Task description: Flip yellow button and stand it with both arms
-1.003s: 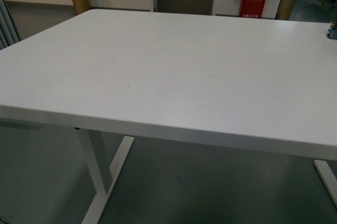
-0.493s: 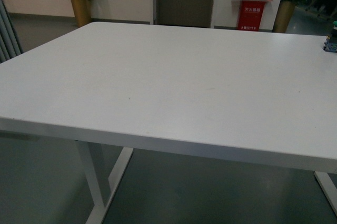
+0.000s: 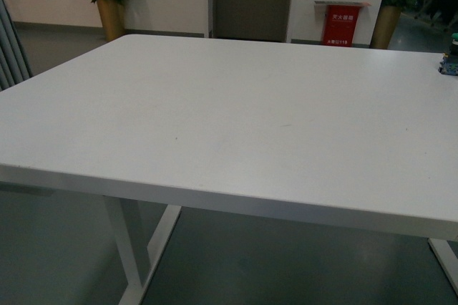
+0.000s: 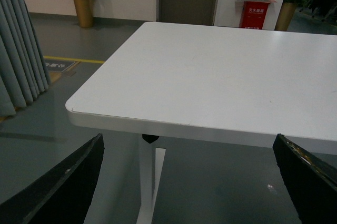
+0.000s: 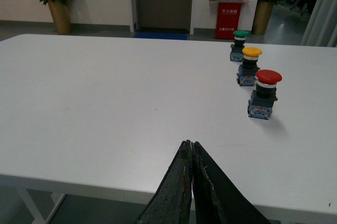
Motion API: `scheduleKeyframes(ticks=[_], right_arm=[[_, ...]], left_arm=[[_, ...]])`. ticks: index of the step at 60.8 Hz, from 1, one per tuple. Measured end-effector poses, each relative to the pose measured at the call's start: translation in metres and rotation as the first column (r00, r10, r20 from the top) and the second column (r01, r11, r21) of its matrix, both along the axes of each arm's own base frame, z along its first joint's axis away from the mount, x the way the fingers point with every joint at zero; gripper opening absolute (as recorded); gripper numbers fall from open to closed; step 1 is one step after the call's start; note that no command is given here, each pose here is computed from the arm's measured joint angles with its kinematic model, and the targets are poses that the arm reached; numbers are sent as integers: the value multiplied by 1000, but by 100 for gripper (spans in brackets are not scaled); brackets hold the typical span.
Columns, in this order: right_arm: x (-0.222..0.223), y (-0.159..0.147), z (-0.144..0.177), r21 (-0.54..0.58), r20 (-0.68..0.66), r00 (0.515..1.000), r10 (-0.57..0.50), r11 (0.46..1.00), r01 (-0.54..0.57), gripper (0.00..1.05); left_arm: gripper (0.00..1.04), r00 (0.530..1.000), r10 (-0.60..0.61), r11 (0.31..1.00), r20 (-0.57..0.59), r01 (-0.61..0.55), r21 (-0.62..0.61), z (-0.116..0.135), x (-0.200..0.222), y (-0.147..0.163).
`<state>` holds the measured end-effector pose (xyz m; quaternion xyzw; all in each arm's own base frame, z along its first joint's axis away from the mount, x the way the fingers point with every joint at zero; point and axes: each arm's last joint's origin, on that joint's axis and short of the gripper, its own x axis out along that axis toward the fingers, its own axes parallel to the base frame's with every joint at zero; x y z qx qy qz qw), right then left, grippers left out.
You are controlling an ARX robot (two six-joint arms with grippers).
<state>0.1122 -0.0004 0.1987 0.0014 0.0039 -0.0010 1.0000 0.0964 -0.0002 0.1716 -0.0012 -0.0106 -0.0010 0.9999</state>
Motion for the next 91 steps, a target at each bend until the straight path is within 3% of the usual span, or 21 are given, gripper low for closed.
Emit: scheduleKeyframes(ticks=[40,62,83,91], right_arm=[[-15,0,-33,-1,6,1000,0,1000,0,3],[-15,0,-32,0,10,1000,0,1000,0,3],[-15,0,-32,-2,10,1000,0,1000,0,59],[-15,0,-32,-2,10,1000,0,1000,0,86]], left_arm=[[99,1000,0,1000,0,0,0,0,0,0],[99,1000,0,1000,0,0,0,0,0,0],[99,1000,0,1000,0,0,0,0,0,0],[99,1000,0,1000,0,0,0,0,0,0]])
